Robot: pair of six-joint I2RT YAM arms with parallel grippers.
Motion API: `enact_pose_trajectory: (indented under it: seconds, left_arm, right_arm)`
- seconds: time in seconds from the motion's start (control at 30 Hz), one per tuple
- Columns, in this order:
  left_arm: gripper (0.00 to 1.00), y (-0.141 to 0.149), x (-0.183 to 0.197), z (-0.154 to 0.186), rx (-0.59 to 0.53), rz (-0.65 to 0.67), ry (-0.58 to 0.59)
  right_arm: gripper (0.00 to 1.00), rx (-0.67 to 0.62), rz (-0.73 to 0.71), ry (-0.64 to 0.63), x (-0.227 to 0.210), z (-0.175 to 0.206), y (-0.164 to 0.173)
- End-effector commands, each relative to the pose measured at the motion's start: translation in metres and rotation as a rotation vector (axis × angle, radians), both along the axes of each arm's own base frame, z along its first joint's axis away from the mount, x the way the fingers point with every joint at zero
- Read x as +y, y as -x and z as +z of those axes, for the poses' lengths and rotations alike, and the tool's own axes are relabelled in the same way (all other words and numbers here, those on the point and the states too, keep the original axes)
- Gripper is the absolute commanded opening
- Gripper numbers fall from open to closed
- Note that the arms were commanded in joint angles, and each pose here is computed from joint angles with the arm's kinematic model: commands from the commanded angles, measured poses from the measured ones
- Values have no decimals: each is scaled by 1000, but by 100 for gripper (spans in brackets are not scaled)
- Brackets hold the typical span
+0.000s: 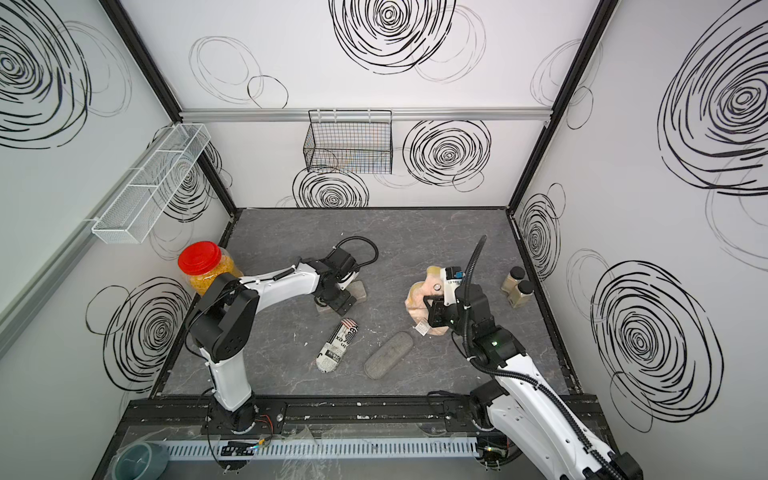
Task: Wipe the eyeglass case
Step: Pick up the eyeglass case from the center of the board.
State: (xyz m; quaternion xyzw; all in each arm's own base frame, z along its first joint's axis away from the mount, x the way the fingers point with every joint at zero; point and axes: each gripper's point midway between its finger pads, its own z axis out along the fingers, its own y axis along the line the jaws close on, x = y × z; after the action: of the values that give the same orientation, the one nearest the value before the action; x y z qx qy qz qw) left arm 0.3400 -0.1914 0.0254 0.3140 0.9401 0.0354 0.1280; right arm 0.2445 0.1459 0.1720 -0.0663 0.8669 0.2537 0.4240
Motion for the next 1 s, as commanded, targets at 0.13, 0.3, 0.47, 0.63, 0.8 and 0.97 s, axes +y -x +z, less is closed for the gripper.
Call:
enact_pose_trajectory:
  seconds: [0.13, 0.3, 0.47, 0.63, 0.8, 0.97]
  left_arm:
    - [96, 21, 11, 5, 68, 34, 27]
    - [91, 30, 24, 3, 84, 70, 39]
    - [86, 38, 28, 1, 87, 87, 44]
    - [77, 43, 28, 2, 91, 97, 63]
    - [71, 41, 21, 9, 63, 106, 100]
    - [65, 27, 7, 42, -57, 148, 195]
  right_arm:
    - [0, -4, 6, 1, -1, -2, 1]
    - [0, 2, 9, 1, 0, -3, 0]
    - [0, -1, 9, -2, 0, -1, 1]
    - [0, -1, 3, -6, -1, -1, 3]
    - [0, -1, 3, -26, 0, 3, 4]
    - [0, 5, 39, -72, 8, 8, 6]
